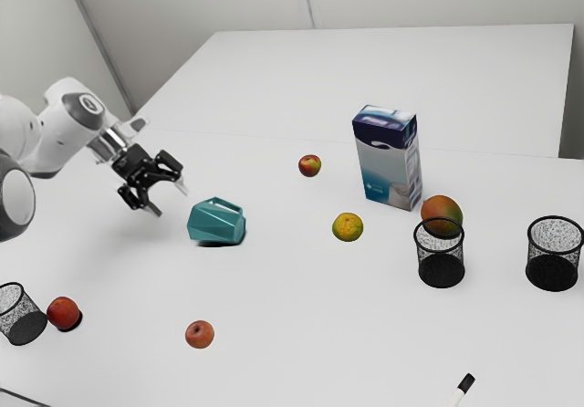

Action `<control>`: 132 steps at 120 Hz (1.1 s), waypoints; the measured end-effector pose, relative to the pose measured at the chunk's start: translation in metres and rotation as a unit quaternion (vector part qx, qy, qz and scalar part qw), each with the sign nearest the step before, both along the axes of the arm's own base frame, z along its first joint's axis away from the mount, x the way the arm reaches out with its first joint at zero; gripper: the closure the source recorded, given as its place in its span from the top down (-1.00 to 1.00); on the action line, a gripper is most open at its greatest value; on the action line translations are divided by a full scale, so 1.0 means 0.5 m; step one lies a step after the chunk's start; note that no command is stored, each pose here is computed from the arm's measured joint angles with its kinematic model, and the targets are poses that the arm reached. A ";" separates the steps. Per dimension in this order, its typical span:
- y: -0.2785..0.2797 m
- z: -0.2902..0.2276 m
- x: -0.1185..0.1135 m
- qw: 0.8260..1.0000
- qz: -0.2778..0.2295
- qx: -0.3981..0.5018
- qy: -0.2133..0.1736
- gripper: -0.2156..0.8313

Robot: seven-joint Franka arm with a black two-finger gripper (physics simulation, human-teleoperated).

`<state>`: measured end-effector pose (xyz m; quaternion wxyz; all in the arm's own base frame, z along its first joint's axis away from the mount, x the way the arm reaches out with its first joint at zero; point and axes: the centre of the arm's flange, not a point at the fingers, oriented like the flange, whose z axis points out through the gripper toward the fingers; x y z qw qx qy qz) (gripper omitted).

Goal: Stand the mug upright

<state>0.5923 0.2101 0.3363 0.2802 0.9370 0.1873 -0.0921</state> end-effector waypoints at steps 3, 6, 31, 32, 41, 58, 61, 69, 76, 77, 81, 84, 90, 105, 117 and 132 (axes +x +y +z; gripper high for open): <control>-0.002 -0.007 0.003 1.000 0.002 -0.004 -0.001 0.59; -0.005 -0.013 0.005 1.000 0.003 -0.007 -0.002 0.59; -0.049 -0.052 0.033 0.999 0.009 -0.040 -0.017 0.59; -0.051 -0.053 0.034 0.999 0.010 -0.041 -0.018 0.59; -0.063 -0.061 0.040 0.998 0.013 -0.052 -0.023 0.59; -0.090 -0.084 0.049 0.996 0.022 -0.078 -0.026 0.59; -0.093 -0.090 0.049 0.996 0.025 -0.083 -0.026 0.59; -0.097 -0.098 0.051 0.995 0.030 -0.091 -0.026 0.58; -0.097 -0.098 0.053 0.995 0.032 -0.093 -0.028 0.40; -0.097 -0.098 0.053 0.995 0.032 -0.093 -0.029 0.36; -0.095 -0.097 0.053 0.995 0.031 -0.091 -0.029 0.18; -0.094 -0.097 0.053 0.995 0.031 -0.091 -0.030 0.04; -0.093 -0.095 0.054 0.995 0.030 -0.089 -0.031 -0.20; -0.094 -0.092 0.056 0.995 0.029 -0.087 -0.034 -0.57; -0.098 -0.085 0.061 0.995 0.026 -0.085 -0.037 -0.70; -0.124 -0.069 0.074 0.995 0.019 -0.085 -0.042 -0.80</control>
